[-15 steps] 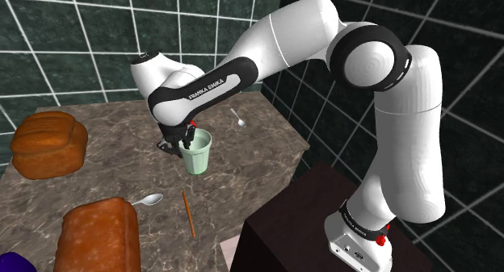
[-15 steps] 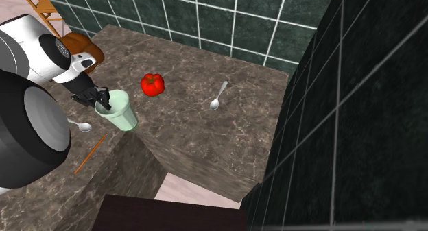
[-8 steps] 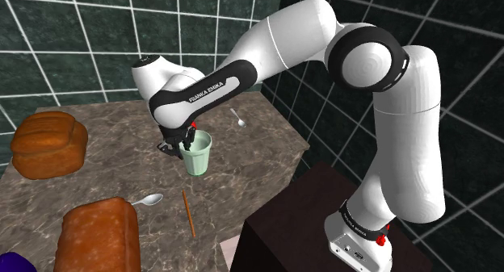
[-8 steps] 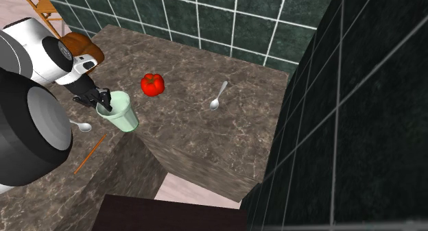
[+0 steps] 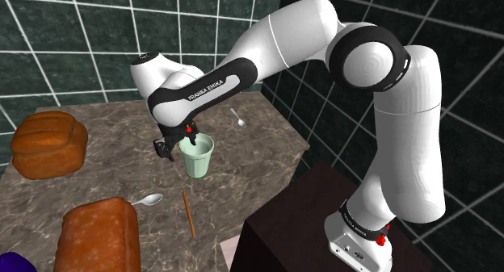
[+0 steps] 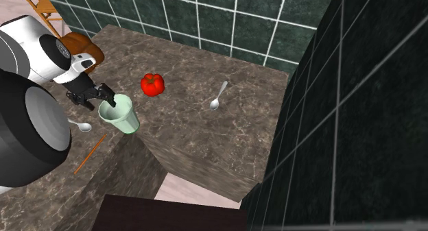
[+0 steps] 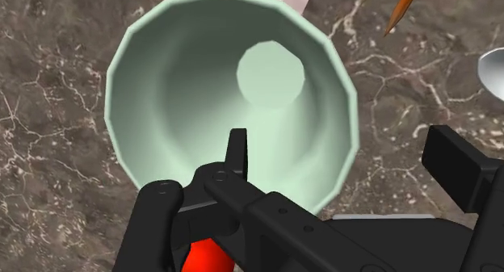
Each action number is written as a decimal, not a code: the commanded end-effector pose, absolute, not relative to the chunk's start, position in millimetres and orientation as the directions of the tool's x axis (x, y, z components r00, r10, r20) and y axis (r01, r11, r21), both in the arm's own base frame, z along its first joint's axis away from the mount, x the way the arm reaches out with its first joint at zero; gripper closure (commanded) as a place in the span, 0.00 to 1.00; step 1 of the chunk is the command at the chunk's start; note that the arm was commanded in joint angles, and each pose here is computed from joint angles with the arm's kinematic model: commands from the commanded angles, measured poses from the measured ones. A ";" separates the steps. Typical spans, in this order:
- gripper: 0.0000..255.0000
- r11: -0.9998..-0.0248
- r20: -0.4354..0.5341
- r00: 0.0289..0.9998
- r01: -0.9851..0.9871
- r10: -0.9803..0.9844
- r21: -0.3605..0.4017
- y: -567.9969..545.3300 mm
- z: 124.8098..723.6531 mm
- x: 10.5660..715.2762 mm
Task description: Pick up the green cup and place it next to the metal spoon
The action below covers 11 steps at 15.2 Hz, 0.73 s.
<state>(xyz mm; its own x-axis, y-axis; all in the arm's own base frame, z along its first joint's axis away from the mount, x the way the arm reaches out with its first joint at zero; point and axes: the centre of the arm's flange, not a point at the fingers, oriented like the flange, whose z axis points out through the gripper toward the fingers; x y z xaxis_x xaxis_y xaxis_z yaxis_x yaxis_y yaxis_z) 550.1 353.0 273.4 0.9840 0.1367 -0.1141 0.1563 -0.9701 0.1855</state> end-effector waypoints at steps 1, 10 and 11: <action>0.00 -0.970 -0.114 0.984 0.156 0.137 0.186 356.3 293.3 552.2; 0.00 -0.970 -0.114 0.984 0.156 0.137 0.186 361.1 316.4 554.3; 0.00 -0.970 -0.114 0.984 0.156 0.137 0.186 361.1 316.4 554.3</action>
